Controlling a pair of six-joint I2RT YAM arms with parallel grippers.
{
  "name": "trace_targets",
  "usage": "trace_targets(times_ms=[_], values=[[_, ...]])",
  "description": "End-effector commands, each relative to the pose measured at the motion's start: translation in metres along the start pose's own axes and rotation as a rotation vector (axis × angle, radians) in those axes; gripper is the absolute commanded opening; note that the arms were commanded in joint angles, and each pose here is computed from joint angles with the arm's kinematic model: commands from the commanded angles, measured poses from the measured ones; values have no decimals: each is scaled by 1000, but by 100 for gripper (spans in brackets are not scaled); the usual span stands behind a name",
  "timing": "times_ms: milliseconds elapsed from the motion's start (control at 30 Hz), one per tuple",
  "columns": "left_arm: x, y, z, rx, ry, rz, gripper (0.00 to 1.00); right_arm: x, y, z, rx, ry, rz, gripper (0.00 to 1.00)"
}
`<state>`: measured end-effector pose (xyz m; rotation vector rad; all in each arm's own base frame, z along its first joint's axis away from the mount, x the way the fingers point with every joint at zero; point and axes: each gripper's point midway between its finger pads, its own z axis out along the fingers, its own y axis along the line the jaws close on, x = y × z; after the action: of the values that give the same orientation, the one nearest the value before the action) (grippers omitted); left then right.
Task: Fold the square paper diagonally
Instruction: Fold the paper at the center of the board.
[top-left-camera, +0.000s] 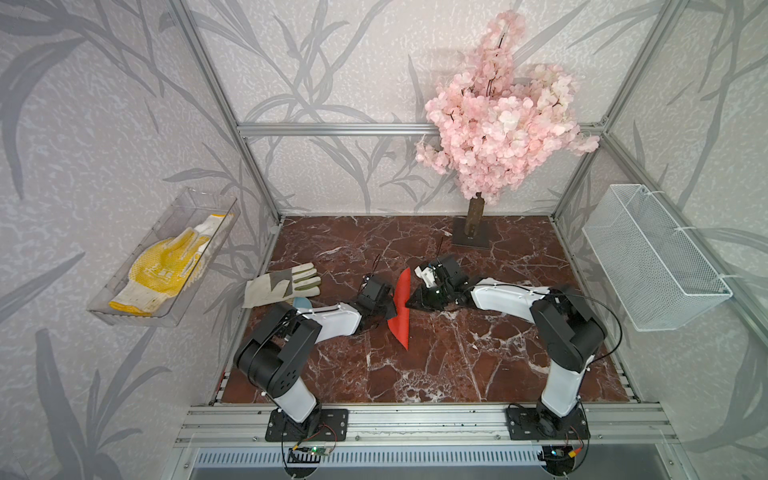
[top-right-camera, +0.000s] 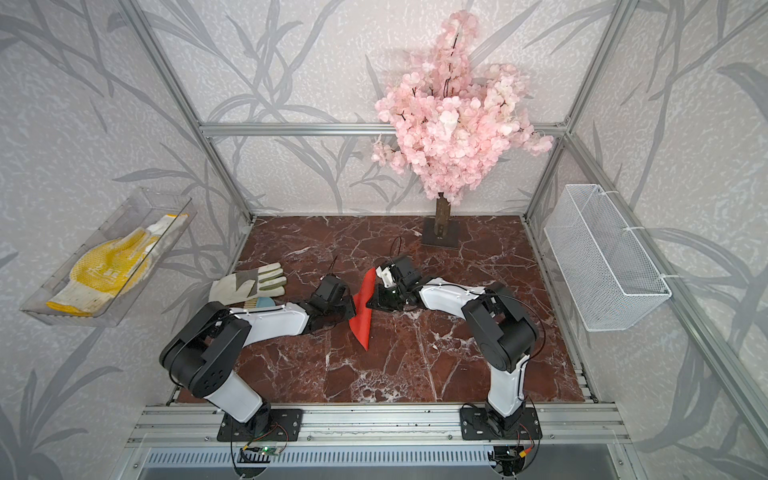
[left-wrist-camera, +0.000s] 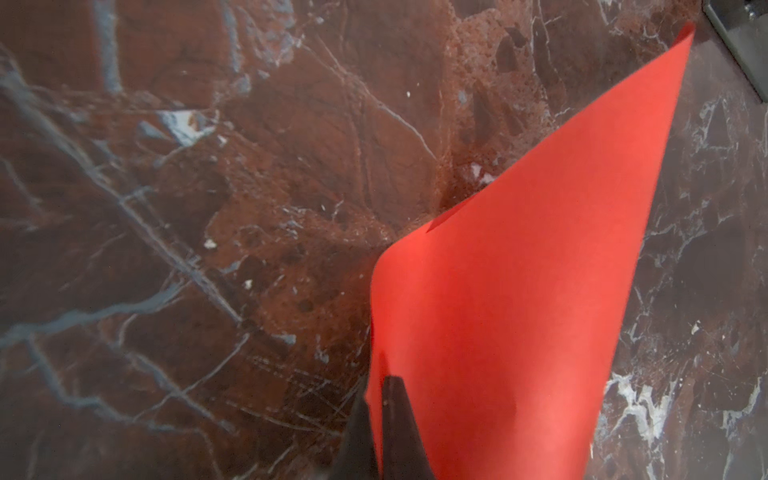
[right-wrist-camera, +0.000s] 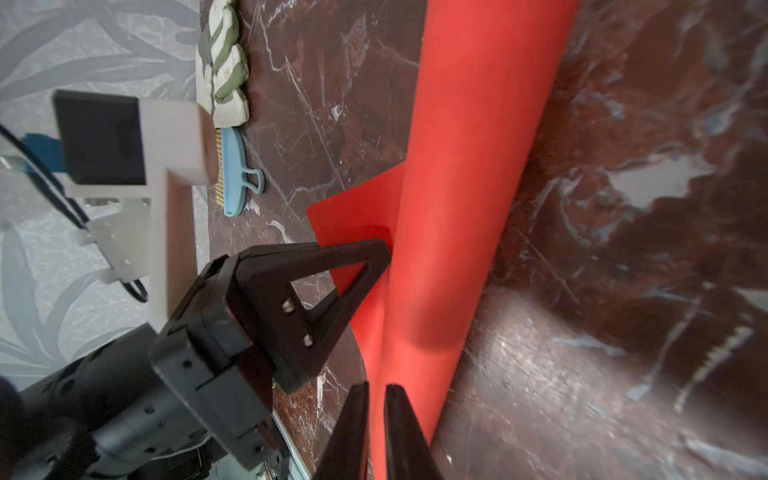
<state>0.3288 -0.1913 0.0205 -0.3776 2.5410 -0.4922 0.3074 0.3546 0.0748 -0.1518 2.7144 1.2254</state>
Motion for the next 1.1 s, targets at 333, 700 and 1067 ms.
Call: trace_targets(times_ms=[333, 700, 1067], values=[[18, 16, 10, -55, 28, -37, 0, -3, -6, 41, 85, 70, -10, 11], [21, 16, 11, -43, 23, -72, 0, -4, -38, 51, 258, 105, -43, 12], [27, 38, 10, -106, 6, -142, 0, 8, -84, 21, 344, 149, -13, 11]])
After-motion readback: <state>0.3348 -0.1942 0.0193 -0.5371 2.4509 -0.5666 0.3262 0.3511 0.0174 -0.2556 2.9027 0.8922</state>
